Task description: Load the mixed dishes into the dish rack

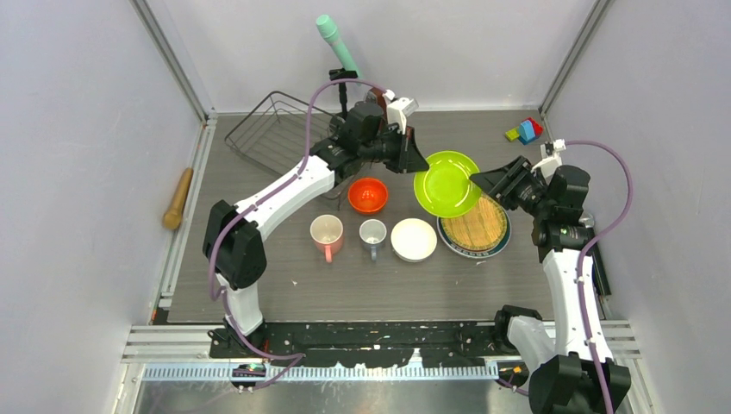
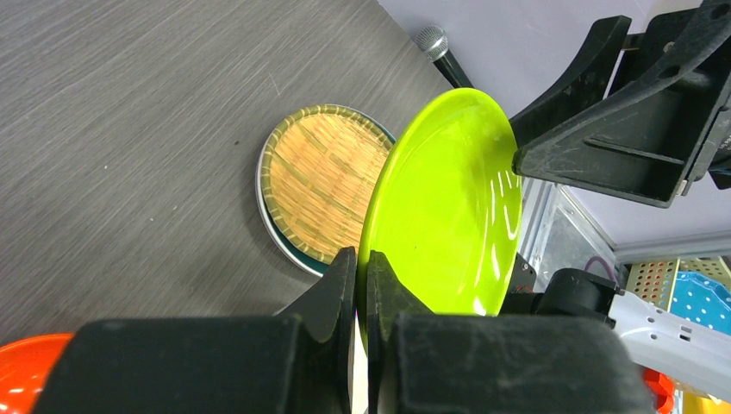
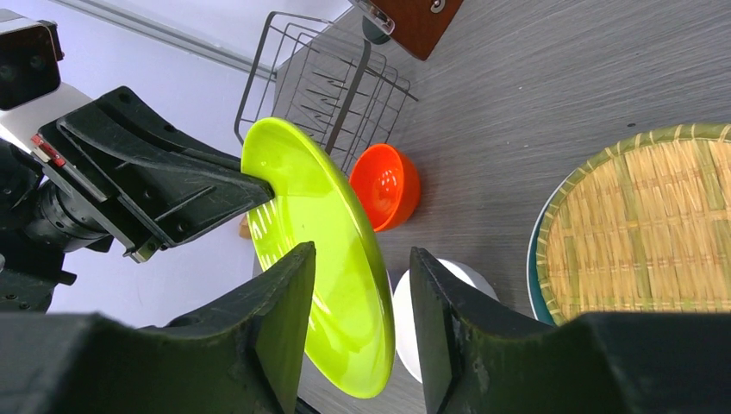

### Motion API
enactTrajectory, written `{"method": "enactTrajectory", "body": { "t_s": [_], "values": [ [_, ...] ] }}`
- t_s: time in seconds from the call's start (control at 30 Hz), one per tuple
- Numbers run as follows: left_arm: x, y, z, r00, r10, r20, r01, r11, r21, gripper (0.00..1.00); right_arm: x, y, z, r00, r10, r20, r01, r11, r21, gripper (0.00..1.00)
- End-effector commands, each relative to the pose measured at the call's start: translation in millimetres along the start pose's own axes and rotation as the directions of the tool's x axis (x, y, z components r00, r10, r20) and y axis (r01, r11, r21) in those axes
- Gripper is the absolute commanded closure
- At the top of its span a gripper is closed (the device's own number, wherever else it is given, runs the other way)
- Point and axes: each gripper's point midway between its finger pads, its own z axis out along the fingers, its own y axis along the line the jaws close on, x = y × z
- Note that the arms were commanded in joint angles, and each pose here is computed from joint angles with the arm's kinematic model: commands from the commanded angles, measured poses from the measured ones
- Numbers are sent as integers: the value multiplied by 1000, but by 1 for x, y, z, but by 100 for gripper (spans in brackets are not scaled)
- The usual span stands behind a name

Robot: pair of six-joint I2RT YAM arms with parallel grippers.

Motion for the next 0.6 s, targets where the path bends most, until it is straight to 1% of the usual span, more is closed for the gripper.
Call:
{"method": "enactTrajectory", "body": {
  "t_s": [0.0, 0.1, 0.13, 0.2, 0.23, 0.3, 0.33, 0.37, 0.4, 0.5, 0.57],
  "values": [
    [-26, -32, -17, 998, 35, 55, -39, 996, 83, 100, -15, 21, -3, 997, -65, 38, 67, 997, -46, 53],
    [-26, -34, -17, 998, 32, 58, -37, 995, 92, 100, -15, 20, -3, 997, -63, 38, 64, 997, -41, 56],
    [-26, -34, -17, 998, 29, 56, -34, 995, 95, 100, -15, 19, -3, 997, -62, 37, 63, 997, -40, 63],
    [-27, -35, -18, 998, 27, 58, -33, 995, 97, 100, -14, 19, -3, 998, -60, 33, 61, 997, -42, 70],
    [-27, -36, -18, 998, 26, 61, -32, 995, 99, 100, -13, 19, -3, 998, -58, 31, 59, 997, -43, 71],
    [-28, -37, -18, 998, 26, 64, -32, 994, 102, 100, -13, 19, -3, 998, -57, 29, 58, 997, -46, 82],
    [-28, -37, -18, 998, 26, 64, -32, 994, 102, 100, -13, 20, -3, 998, -58, 28, 59, 997, -48, 92],
    [-28, -36, -18, 998, 25, 63, -31, 995, 100, 100, -13, 20, -3, 998, -59, 30, 61, 997, -48, 96],
    [-29, -35, -19, 998, 23, 64, -29, 996, 90, 94, -14, 20, -3, 998, -60, 32, 62, 997, -47, 99],
    [-31, -25, -23, 996, 43, 74, -44, 999, 17, 68, -17, 20, -3, 997, -65, 48, 67, 997, -39, 99],
    [-32, -17, -30, 995, 63, 83, -59, 997, -50, 56, -21, 19, -3, 995, -70, 69, 71, 997, -24, 100]
  ]
}}
